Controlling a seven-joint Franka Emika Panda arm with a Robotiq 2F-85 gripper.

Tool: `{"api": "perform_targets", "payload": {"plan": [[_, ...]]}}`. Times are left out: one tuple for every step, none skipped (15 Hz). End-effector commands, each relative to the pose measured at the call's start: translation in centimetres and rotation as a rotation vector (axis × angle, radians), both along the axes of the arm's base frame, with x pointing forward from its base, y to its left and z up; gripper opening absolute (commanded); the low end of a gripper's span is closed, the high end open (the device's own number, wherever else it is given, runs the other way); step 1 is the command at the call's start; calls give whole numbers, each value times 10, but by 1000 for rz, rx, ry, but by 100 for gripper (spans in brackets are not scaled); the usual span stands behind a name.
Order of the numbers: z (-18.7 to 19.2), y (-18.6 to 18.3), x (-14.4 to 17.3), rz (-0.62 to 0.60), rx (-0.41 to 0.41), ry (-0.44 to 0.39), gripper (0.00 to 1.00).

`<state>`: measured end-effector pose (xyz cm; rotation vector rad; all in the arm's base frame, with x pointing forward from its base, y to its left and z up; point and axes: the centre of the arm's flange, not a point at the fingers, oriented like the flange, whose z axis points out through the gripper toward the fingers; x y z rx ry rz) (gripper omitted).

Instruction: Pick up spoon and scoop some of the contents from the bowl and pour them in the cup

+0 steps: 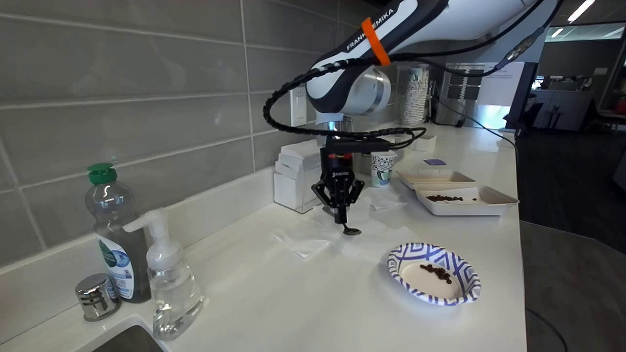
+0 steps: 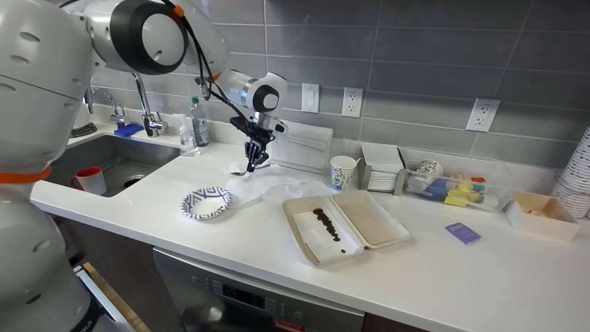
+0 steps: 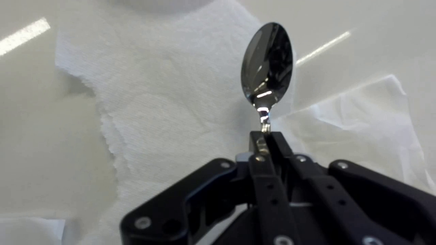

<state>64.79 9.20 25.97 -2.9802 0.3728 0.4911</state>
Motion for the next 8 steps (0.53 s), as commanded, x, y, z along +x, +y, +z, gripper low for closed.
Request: {"api": "perform_targets", "payload": {"plan": [[12, -14, -26, -88, 1, 25, 2], [12, -22, -39, -131, 11, 42, 2], [11, -33, -50, -186, 4, 47, 2], [10, -47, -62, -245, 1, 52, 2], [10, -62, -70, -295, 8, 66, 2], [11, -84, -78, -342, 10, 67, 2], [11, -106, -84, -390, 10, 65, 2], [14, -126, -89, -437, 10, 58, 2]]}}
